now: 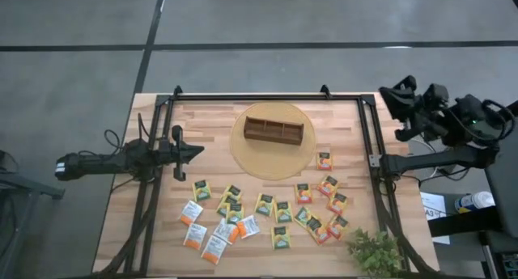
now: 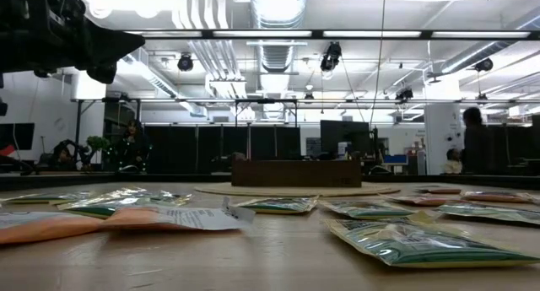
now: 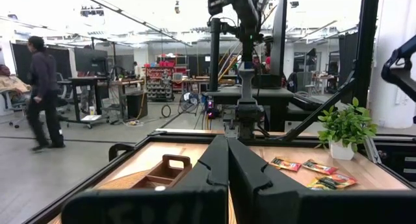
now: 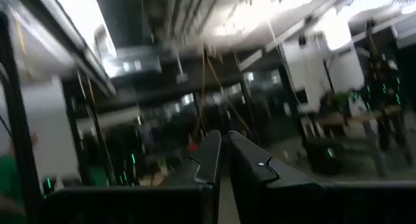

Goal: Pick & Place Tea
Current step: Put the orange tea bag into the right section of wooden organizer

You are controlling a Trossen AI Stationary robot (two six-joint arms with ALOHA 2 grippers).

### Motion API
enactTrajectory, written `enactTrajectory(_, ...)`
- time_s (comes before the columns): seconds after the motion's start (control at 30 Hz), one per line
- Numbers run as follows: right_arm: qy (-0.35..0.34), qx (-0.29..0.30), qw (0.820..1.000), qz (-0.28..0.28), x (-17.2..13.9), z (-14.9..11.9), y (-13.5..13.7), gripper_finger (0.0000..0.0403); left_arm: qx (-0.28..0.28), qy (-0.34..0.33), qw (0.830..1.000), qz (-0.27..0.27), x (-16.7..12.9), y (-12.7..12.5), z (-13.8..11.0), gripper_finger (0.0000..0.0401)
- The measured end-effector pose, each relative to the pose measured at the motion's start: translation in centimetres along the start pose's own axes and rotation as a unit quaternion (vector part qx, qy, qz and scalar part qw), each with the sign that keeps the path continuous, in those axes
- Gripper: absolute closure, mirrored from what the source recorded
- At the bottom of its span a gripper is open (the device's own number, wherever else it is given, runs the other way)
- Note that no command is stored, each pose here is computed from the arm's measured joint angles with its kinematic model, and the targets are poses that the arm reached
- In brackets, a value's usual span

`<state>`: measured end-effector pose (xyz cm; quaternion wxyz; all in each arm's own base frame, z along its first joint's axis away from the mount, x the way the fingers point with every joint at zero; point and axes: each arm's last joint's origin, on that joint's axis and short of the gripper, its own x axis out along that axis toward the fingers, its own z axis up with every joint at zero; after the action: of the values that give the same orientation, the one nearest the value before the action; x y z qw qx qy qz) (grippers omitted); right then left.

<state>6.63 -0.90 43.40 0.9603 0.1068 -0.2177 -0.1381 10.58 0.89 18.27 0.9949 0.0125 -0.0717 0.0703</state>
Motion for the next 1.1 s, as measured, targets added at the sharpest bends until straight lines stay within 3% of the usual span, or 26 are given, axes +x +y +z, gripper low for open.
enactTrajectory(0.3, 0.137, -0.078, 0.987, -0.017, 5.2, 0.2, 1.8, 0.0376, 0.000, 0.000, 1.000, 0.000, 0.0, 0.0, 0.0, 0.0401)
enactTrajectory(0.67, 0.219, -0.143, 0.965, -0.019, 10.5, -1.1, 3.3, 0.0376, 0.000, 0.000, 1.000, 0.000, 0.0, 0.0, 0.0, 0.0401)
enactTrajectory(0.93, 0.267, -0.164, 0.949, -0.029, 12.0, -2.7, 3.2, 0.0376, 0.000, 0.000, 1.000, 0.000, 0.0, 0.0, 0.0, 0.0401)
enactTrajectory(1.1, 0.348, -0.167, 0.920, -0.061, 11.7, -4.4, 2.1, 0.0376, 0.000, 0.000, 1.000, 0.000, 0.0, 0.0, 0.0, 0.0401)
